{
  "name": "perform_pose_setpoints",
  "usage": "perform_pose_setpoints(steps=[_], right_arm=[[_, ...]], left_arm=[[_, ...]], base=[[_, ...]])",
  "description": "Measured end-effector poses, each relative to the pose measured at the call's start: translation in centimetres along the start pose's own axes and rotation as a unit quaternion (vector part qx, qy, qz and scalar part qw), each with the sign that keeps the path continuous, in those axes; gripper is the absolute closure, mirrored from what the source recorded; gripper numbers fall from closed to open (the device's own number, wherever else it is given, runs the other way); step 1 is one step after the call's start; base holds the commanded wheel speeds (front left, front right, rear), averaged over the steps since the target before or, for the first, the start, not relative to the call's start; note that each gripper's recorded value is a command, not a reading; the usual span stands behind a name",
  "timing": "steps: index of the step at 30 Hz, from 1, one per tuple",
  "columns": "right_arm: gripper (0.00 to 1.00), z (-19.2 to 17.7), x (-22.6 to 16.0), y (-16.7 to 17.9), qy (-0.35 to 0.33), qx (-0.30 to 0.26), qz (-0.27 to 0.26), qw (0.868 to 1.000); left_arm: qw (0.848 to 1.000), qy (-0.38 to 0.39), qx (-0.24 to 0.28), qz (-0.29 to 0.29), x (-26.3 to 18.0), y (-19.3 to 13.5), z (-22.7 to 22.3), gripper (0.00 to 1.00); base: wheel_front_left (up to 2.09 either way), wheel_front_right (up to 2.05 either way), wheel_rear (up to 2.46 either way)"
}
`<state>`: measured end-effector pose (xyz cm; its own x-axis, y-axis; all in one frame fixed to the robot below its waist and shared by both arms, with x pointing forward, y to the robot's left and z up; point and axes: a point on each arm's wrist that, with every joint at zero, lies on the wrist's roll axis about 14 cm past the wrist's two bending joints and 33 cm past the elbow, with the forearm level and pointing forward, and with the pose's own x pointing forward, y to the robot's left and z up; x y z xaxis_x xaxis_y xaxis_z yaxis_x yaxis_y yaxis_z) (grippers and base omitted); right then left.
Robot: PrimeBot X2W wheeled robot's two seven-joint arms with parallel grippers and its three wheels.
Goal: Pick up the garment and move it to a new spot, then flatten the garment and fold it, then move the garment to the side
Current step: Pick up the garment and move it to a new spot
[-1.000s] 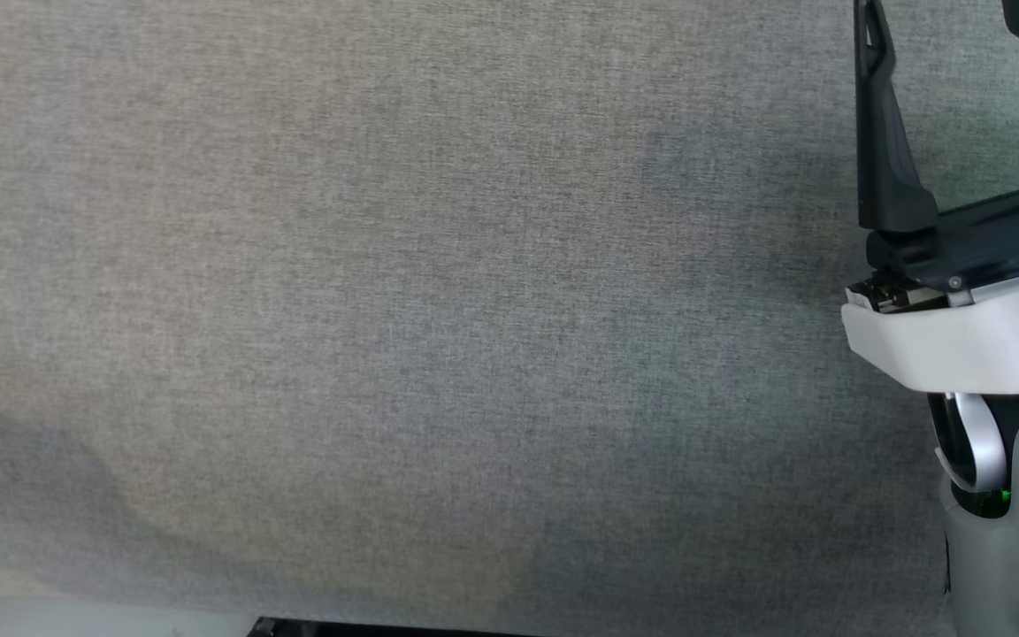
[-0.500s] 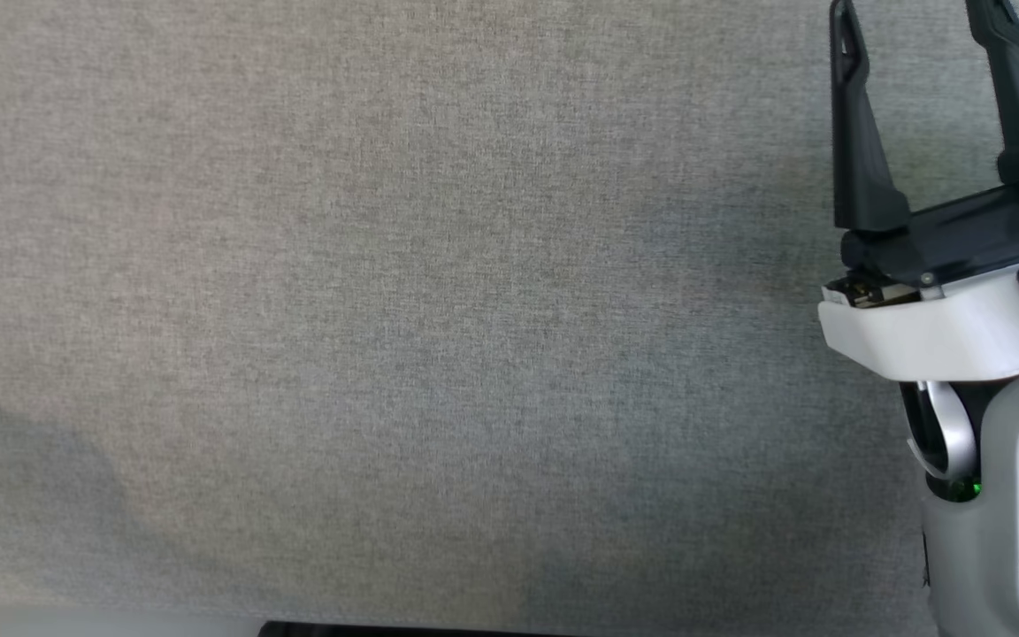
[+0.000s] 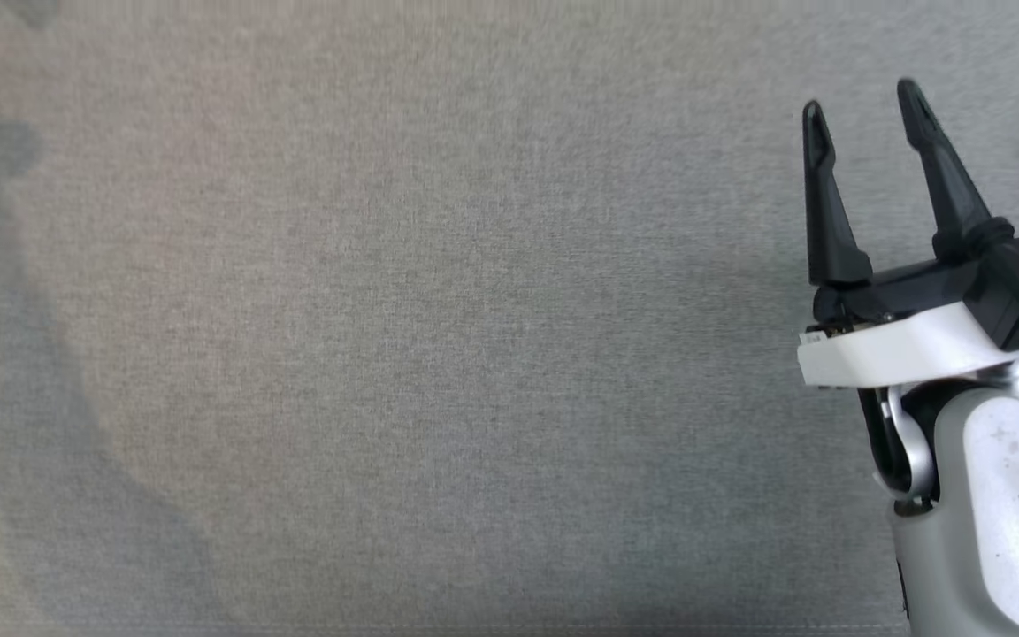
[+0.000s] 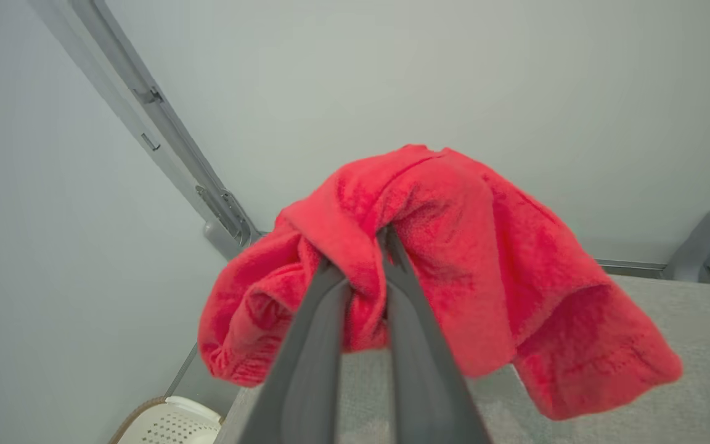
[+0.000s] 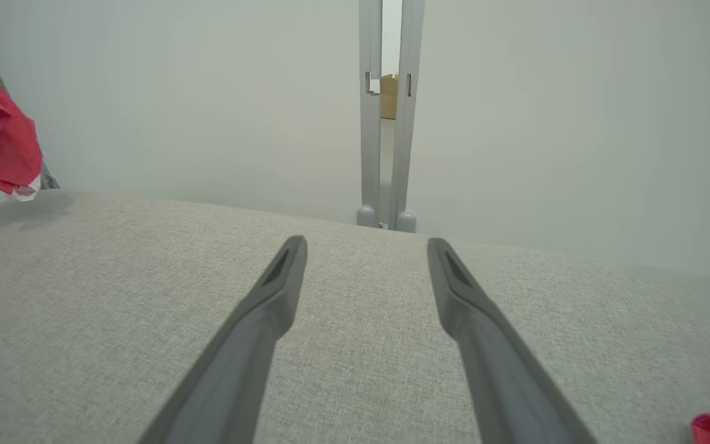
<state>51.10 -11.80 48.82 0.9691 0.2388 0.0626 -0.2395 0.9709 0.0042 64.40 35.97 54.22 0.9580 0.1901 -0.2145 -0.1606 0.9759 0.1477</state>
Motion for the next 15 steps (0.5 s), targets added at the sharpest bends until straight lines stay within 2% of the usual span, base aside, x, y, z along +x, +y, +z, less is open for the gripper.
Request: perform_pose_setpoints(steps=[4, 8, 15], right_arm=[[0.00, 1.9, -2.2, -1.0, -0.012, 0.005, -0.020, 1.000], [0.00, 3.3, -4.8, -1.9, -0.018, 0.005, -0.040, 0.999], [0.00, 5.4, -9.3, -3.8, -0.031, 0.007, -0.080, 0.996]], left_arm=[[0.996, -0.040, 0.012, -0.080, -1.8, -6.6, 3.9, 1.00], [0.988, -0.056, 0.013, -0.144, -4.6, -11.5, 5.2, 1.00], [0.960, -0.064, -0.025, -0.271, -10.6, -21.6, 4.1, 1.00]], base=[[0.00, 0.00, 0.00], [0.00, 0.00, 0.00], [0.00, 0.00, 0.00]])
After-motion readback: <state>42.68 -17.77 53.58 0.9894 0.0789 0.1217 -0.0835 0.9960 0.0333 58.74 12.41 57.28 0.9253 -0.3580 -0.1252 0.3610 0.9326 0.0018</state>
